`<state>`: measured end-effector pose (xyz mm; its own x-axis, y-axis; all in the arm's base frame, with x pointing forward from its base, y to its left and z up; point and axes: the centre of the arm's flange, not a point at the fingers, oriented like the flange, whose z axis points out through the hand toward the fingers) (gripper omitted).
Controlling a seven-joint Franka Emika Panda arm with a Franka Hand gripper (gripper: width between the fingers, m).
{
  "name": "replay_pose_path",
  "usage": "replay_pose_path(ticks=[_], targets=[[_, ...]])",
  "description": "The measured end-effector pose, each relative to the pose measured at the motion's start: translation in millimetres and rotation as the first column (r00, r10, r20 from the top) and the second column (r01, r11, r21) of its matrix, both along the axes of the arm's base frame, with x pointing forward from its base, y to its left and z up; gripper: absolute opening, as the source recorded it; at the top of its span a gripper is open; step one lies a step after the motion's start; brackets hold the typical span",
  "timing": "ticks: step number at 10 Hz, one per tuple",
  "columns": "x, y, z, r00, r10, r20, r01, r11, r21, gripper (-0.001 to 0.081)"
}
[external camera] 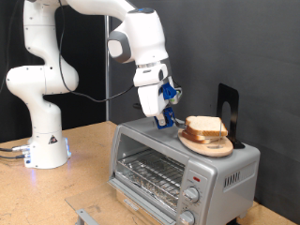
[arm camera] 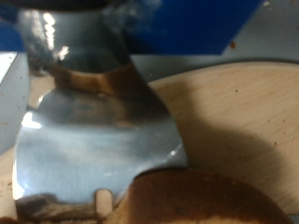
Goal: Make a piece of toast with the oven
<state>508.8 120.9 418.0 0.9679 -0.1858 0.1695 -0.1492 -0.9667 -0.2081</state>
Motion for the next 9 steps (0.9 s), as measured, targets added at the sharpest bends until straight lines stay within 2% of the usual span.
replay_pose_path(ticks=[9], targets=[[15.0, 12, -1, 1.0, -0.009, -0.015, 0.01, 1.0, 0.027, 0.04]])
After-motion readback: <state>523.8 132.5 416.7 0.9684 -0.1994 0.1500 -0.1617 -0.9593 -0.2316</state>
